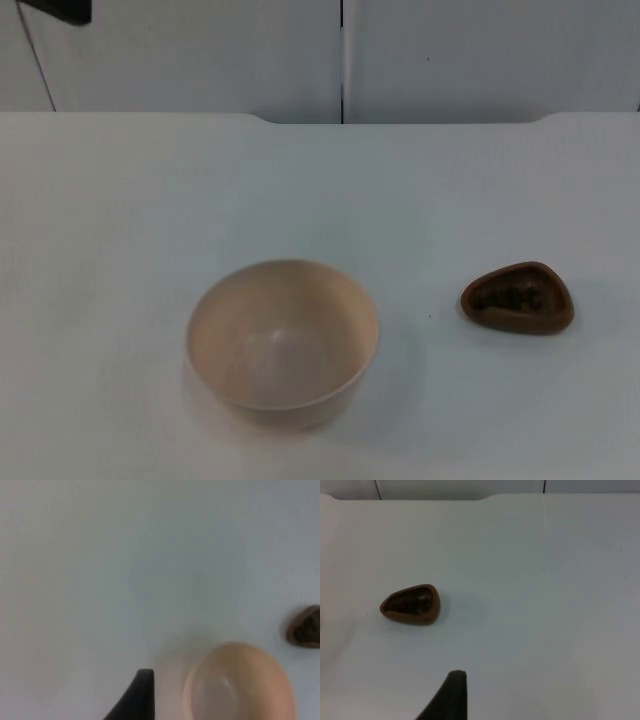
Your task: Pick up the bowl with the left hand and pour the coffee beans from the cup into the bowl with the right hand.
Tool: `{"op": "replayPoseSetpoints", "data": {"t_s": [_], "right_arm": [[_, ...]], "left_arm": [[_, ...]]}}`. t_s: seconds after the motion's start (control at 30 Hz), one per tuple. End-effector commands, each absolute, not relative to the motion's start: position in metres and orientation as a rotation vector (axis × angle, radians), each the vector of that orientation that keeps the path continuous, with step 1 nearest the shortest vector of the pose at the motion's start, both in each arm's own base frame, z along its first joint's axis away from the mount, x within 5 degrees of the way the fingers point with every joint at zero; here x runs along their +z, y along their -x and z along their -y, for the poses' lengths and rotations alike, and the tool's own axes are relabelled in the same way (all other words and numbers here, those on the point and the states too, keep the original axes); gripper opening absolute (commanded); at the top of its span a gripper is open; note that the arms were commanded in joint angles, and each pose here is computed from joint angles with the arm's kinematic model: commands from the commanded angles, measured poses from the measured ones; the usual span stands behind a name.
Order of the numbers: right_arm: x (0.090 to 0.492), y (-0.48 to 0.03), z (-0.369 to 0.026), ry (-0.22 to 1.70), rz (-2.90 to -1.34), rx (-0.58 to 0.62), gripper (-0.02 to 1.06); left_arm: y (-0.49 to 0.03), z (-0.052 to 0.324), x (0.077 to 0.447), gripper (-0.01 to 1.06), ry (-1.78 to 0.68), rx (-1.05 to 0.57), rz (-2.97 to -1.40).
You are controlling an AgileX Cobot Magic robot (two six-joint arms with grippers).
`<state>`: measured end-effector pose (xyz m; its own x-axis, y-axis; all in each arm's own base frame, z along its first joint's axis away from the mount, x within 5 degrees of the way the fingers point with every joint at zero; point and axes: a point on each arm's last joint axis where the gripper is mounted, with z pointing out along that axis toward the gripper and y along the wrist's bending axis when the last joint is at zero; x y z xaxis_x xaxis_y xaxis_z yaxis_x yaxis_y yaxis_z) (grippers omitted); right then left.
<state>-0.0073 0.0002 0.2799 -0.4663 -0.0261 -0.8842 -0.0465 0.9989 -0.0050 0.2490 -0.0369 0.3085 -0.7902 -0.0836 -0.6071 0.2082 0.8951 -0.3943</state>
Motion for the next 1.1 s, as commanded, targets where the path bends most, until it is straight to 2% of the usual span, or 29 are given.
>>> {"op": "replayPoseSetpoints", "data": {"t_s": [0.0, 0.23, 0.37, 0.57, 0.73, 0.8, 1.07], "right_arm": [[0.28, 0.007, 0.0, 0.05, -2.045, 0.018, 1.05], [0.28, 0.007, 0.0, 0.05, -2.045, 0.018, 1.05], [0.28, 0.007, 0.0, 0.05, -2.045, 0.018, 1.05], [0.28, 0.007, 0.0, 0.05, -2.045, 0.018, 1.05], [0.28, 0.007, 0.0, 0.05, -2.045, 0.018, 1.05], [0.28, 0.007, 0.0, 0.05, -2.045, 0.018, 1.05], [0.28, 0.007, 0.0, 0.05, -2.045, 0.018, 1.05]], "left_arm": [[-0.254, 0.041, 0.302, 0.99, -0.142, -0.632, -2.447], [-0.26, 0.043, 0.291, 0.99, -0.176, -0.667, -2.484], [-0.265, 0.045, 0.28, 0.91, -0.154, -0.687, -2.535], [-0.269, 0.061, 0.27, 0.88, -0.187, -0.668, -2.575], [-0.273, 0.078, 0.257, 0.88, -0.192, -0.524, -2.622], [-0.274, 0.083, 0.248, 0.88, -0.18, -0.42, -2.669], [-0.275, 0.113, 0.226, 0.88, -0.227, -0.421, -2.74]]}}
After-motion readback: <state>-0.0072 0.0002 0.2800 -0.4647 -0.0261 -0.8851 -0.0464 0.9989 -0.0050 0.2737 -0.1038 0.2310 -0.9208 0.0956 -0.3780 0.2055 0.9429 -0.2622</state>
